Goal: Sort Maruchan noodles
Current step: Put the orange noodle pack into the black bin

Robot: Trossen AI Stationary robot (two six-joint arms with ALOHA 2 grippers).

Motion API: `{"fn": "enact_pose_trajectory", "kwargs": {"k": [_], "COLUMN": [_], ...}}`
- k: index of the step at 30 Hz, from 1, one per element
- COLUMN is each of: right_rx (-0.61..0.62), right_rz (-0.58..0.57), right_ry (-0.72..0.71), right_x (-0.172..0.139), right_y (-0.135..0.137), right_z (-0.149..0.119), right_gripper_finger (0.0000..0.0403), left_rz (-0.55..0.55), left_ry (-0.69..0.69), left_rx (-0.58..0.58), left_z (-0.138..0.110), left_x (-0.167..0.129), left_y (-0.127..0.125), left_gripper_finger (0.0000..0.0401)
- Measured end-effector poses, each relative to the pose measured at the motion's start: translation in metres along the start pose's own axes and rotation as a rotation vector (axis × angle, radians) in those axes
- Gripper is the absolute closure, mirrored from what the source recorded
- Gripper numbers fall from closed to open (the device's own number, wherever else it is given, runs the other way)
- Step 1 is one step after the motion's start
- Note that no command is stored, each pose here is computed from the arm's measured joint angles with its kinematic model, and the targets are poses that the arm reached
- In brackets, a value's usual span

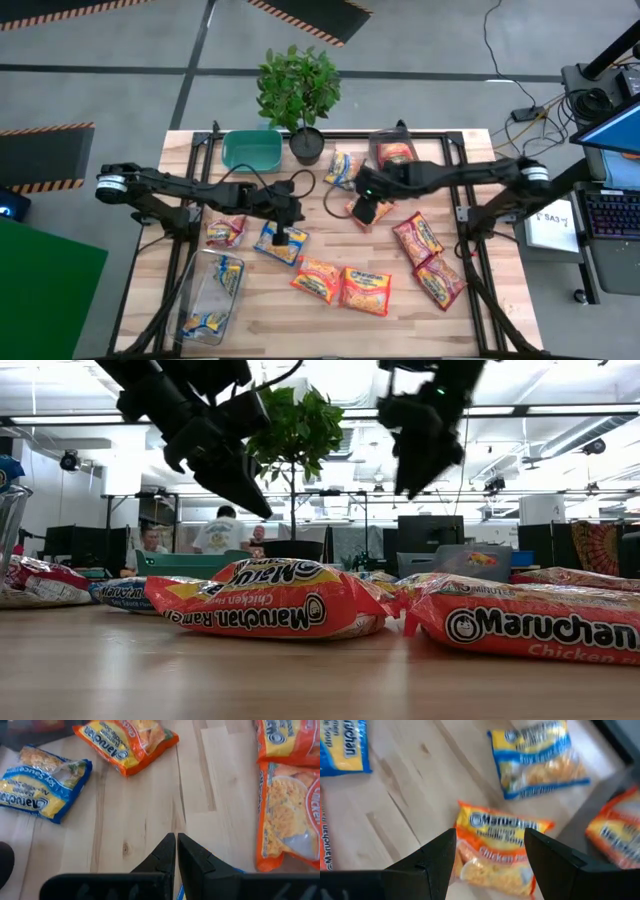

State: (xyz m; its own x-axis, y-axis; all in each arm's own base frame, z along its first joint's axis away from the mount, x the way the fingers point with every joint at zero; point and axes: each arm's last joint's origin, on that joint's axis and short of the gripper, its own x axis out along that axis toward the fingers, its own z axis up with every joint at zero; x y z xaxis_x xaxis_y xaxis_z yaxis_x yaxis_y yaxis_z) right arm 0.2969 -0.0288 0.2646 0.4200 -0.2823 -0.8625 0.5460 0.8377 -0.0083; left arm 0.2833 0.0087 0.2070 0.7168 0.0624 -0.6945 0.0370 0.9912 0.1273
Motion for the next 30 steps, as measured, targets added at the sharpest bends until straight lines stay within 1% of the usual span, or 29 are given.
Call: {"fn": "enact_pose_trajectory", "kwargs": {"k": [4, 8, 13, 17, 20, 23, 27, 30], "right_rx": [0.062, 0.143, 0.157, 0.15, 0.107, 0.098, 0.092, 0.092], "right_rz": [0.0, -0.038, -0.065, -0.064, -0.06, -0.097, -0.165, -0.157], "right_ry": [0.018, 0.065, 0.103, 0.081, 0.068, 0.064, 0.023, -0.008], "right_x": [0.008, 0.019, 0.027, 0.035, 0.042, 0.046, 0.05, 0.054], "right_y": [-0.005, -0.015, -0.024, -0.026, -0.027, -0.028, -0.031, -0.031], "right_z": [-0.028, -0.053, -0.076, -0.084, -0.088, -0.092, -0.094, -0.097], "right_gripper_finger": [0.0179, 0.0179, 0.0179, 0.0179, 0.0179, 0.0186, 0.0215, 0.0248], "left_rz": [0.006, 0.013, 0.015, 0.007, -0.001, -0.007, -0.017, -0.019], "left_ry": [-0.044, -0.11, -0.189, -0.232, -0.251, -0.266, -0.266, -0.253], "left_rx": [-0.01, -0.036, -0.106, -0.148, -0.159, -0.184, -0.22, -0.24], "left_z": [0.004, 0.011, 0.018, 0.02, 0.02, 0.019, 0.016, 0.014], "left_x": [0.0, -0.001, 0.002, 0.015, 0.026, 0.037, 0.05, 0.056], "left_y": [0.001, 0.001, 0.002, -0.001, -0.004, -0.006, -0.008, -0.009], "left_gripper_finger": [0.04, 0.04, 0.04, 0.04, 0.04, 0.04, 0.04, 0.04]}}
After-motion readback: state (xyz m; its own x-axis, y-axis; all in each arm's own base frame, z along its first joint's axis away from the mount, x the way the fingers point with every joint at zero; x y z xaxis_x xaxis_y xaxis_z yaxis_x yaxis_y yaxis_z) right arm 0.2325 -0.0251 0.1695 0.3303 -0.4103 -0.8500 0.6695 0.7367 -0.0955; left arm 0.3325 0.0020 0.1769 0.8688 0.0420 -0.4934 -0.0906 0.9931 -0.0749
